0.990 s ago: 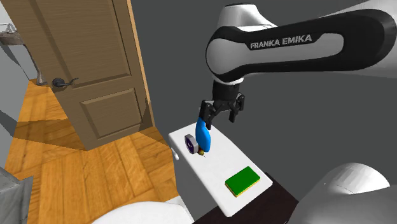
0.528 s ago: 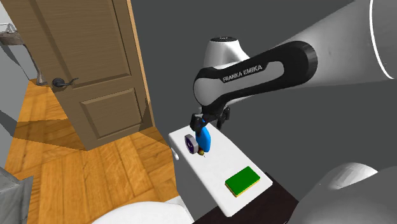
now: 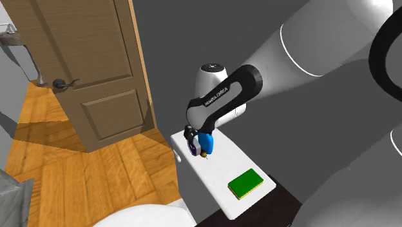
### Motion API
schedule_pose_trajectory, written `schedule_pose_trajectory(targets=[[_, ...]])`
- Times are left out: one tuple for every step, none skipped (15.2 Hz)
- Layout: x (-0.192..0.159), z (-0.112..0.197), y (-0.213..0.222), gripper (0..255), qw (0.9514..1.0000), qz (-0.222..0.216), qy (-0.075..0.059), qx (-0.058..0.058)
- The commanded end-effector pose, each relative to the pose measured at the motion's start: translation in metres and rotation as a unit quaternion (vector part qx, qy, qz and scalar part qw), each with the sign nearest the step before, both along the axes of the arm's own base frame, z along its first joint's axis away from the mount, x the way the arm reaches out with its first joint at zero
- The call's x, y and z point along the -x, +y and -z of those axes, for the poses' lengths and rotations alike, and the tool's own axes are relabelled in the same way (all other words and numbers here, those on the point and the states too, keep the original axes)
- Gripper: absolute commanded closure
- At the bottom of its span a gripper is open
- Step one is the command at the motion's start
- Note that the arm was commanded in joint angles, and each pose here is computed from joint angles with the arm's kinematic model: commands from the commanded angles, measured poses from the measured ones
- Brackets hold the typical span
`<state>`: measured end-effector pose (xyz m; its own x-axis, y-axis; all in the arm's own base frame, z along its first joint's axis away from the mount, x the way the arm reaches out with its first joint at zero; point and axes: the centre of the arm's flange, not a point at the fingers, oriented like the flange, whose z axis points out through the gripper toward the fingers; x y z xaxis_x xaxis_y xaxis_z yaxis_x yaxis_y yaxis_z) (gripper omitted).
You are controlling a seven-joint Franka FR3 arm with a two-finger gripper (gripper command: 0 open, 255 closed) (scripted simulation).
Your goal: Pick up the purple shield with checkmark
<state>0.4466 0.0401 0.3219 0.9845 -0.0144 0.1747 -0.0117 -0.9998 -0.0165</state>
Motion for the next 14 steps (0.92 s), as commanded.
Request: schedule_pose_trajectory(targets=[[-0.017,0.019,0.002,0,0.9999,-0.005,-0.014,0.003],[-0.025,0.028,0.003,0,0.9998,-0.007,-0.020,0.005],[-0.033,0.038,0.005,0,0.9996,-0.010,-0.026,0.007],[-0.041,0.047,0.006,0,0.9994,-0.012,-0.032,0.009],[-0.043,0.049,0.006,0,0.9993,-0.012,-0.034,0.009],[-0.043,0.054,0.006,0,0.9993,-0.012,-0.034,0.009],[-0.043,0.060,0.006,0,0.9993,-0.012,-0.034,0.009],[-0.043,0.065,0.006,0,0.9993,-0.012,-0.034,0.009],[-0.043,0.070,0.006,0,0.9993,-0.012,-0.034,0.009],[-0.043,0.076,0.006,0,0.9993,-0.012,-0.034,0.009],[-0.043,0.081,0.006,0,0.9993,-0.012,-0.034,0.009],[-0.043,0.089,0.006,0,0.9993,-0.012,-0.034,0.009],[-0.043,0.089,0.006,0,0.9993,-0.012,-0.034,0.009],[-0.043,0.089,0.006,0,0.9993,-0.012,-0.034,0.009]])
